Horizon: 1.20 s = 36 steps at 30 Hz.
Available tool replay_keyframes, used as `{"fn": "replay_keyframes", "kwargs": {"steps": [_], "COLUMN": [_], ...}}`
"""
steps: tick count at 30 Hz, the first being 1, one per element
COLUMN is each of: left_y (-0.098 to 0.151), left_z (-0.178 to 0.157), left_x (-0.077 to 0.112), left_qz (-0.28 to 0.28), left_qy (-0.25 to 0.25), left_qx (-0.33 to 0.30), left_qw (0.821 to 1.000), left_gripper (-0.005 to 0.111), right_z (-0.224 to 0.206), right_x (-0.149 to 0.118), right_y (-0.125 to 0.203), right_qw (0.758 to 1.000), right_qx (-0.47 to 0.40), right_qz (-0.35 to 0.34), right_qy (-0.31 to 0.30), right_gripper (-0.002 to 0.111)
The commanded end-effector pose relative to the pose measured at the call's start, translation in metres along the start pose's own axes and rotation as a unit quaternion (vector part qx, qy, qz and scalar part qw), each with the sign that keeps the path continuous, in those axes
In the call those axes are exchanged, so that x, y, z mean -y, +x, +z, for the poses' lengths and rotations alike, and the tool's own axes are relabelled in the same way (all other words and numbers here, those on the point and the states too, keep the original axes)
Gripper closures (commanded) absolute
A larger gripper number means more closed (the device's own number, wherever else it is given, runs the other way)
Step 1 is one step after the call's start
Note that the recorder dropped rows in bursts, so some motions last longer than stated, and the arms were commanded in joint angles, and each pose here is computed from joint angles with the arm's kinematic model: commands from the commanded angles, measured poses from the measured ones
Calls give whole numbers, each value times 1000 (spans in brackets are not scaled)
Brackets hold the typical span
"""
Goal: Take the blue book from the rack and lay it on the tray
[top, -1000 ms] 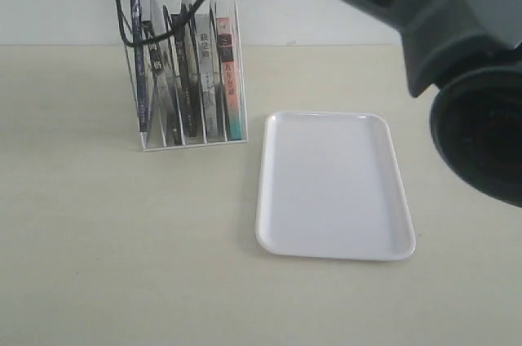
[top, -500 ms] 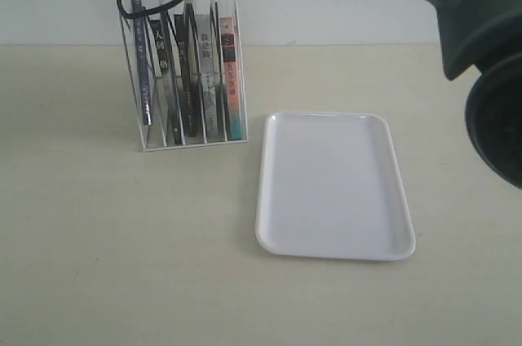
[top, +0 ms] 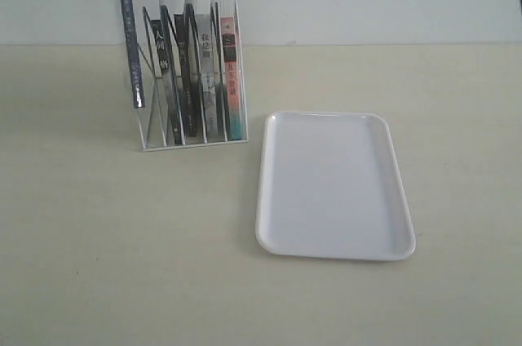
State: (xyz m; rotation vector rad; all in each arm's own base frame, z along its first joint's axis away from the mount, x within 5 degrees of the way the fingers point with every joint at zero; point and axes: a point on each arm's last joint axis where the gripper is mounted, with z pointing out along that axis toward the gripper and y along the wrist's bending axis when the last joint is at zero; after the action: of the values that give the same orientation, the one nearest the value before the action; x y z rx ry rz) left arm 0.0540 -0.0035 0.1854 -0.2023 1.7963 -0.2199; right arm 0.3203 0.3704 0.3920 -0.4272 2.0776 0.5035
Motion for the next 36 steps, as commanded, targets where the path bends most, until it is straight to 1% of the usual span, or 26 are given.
{"fn": "replay_keyframes", "kwargs": {"steps": [1,10,17,23,29,36], "left_y": [0,0,0,0,0,0], "left_z": [0,0,0,0,0,0], "left_x": [0,0,0,0,0,0], "left_qz": [2,2,2,2,2,2], "left_qy": [2,2,2,2,2,2], "left_qx": [3,3,3,3,3,3], "left_qw": [1000,1000,1000,1000,1000,1000], "left_gripper": [101,101,101,101,101,101], "right_z": [-37,-92,-147,-189,-225,-255], "right_x": [-5,4,19,30,41,47], "right_y": [-21,-39,-49,-55,-64,-69], "right_qw": [999,999,999,998,995,994], "right_qx": [41,37,16,15,52,78], "right_qz": [-12,-24,-39,-48,-66,-70], "right_qy": [-10,6,30,37,44,35], "right_gripper": [108,108,108,108,108,108]}}
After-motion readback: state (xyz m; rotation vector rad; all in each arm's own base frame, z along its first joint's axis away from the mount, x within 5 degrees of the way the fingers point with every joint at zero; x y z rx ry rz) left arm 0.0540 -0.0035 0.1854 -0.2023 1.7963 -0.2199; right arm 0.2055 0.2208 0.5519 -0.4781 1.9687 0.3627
